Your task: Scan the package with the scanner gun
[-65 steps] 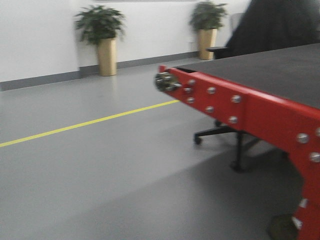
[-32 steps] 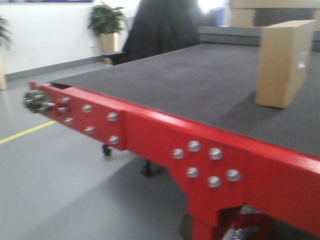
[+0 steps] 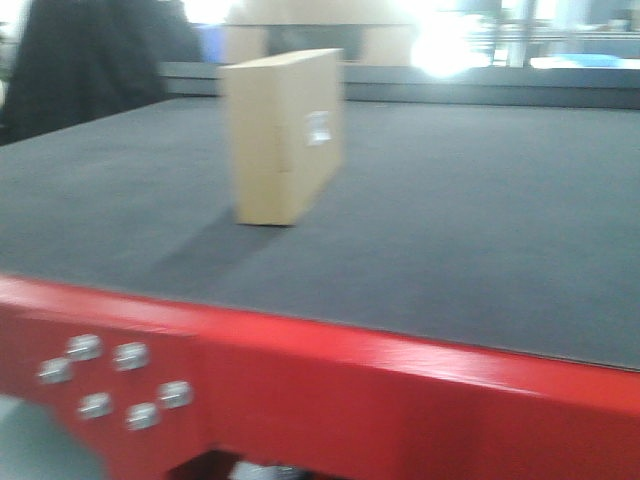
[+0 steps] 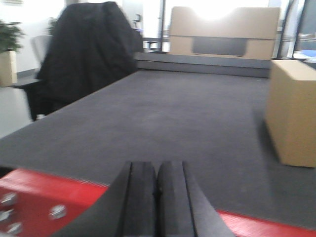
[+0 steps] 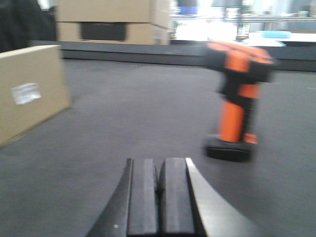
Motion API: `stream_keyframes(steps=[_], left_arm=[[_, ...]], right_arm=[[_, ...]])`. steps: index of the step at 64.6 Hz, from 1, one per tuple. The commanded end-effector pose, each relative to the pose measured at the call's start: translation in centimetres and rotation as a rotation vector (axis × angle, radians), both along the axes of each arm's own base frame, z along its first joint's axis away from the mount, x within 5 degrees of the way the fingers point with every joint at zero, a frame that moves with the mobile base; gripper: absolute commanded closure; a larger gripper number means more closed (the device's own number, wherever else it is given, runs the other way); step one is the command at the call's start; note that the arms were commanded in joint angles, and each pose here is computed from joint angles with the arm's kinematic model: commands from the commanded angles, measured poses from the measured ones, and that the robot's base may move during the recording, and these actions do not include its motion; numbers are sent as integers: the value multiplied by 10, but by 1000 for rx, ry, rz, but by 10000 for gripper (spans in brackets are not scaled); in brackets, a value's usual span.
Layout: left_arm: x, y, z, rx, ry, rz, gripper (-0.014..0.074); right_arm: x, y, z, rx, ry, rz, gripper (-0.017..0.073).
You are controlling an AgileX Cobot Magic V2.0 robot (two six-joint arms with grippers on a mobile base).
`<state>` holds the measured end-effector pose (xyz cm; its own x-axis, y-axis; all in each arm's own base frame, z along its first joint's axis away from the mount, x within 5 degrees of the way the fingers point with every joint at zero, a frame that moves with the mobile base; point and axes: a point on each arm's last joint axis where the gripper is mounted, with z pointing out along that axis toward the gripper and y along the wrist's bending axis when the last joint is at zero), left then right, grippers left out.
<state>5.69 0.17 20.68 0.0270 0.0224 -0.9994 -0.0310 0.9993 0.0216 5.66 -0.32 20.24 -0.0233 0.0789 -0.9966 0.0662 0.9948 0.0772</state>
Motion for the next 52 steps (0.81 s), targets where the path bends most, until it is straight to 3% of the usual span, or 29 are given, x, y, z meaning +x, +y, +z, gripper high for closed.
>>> stream_keyframes(steps=[1,52], left_arm=[[-1,0,3,-7,-24,-4,704],[-1,0,3,-7,-24,-4,704]], right_arm=[[0,0,2,-9,-19,-3,711],[0,1,2,-9,-19,12,711]])
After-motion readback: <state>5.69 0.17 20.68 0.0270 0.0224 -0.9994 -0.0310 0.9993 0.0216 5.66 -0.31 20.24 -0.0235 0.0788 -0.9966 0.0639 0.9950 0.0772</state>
